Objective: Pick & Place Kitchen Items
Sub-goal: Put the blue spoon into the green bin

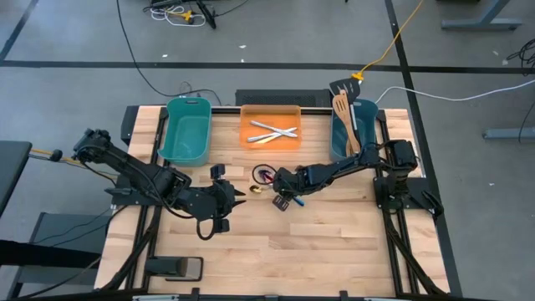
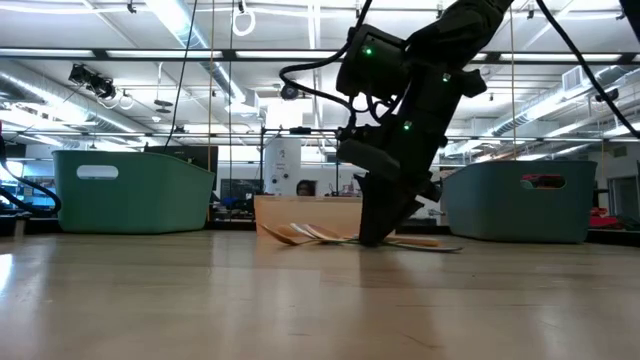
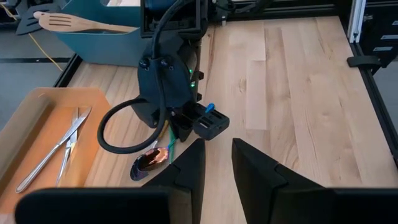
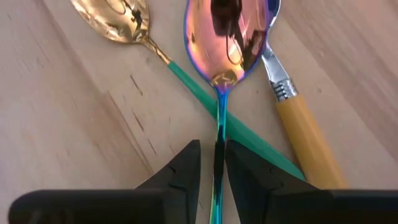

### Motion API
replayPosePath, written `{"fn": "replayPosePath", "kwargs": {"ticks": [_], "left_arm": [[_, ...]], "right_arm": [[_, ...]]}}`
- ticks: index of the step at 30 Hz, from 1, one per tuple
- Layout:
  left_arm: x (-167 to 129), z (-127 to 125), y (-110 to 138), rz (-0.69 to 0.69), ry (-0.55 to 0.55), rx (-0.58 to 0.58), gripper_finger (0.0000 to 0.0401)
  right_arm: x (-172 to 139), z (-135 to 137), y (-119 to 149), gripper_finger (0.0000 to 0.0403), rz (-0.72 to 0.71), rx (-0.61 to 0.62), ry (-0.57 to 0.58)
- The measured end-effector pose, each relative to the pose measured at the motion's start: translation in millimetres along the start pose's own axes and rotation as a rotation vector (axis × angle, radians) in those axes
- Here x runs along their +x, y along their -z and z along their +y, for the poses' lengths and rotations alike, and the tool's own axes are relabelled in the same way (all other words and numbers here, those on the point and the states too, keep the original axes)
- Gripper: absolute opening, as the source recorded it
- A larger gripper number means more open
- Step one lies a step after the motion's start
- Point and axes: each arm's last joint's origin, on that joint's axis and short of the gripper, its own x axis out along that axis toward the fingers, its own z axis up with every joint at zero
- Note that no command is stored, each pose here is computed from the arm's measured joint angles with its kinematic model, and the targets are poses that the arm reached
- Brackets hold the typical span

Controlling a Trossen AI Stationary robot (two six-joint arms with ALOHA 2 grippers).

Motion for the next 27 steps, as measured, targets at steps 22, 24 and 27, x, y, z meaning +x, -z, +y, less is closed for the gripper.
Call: {"fn": "replayPosePath", "kwargs": {"ticks": [22,24,27], "left_arm": [[0.0,0.0,0.0,0.000,0.000,0.001,0.0085],[-0.1,0.0,-0.1,0.000,0.000,0.001,0.0085],[-0.1,0.0,0.0,0.000,0.000,0.002,0.0085]], "right_arm": [[12.1,-2.1,2.3,0.0015,0.038,-0.019,-0.003],[11.1,-2.0,2.0,0.0015,0.039,-0.022,-0.007],[5.5,0.1,-2.0,0.0015,0.036,-0.037,-0.020]]}}
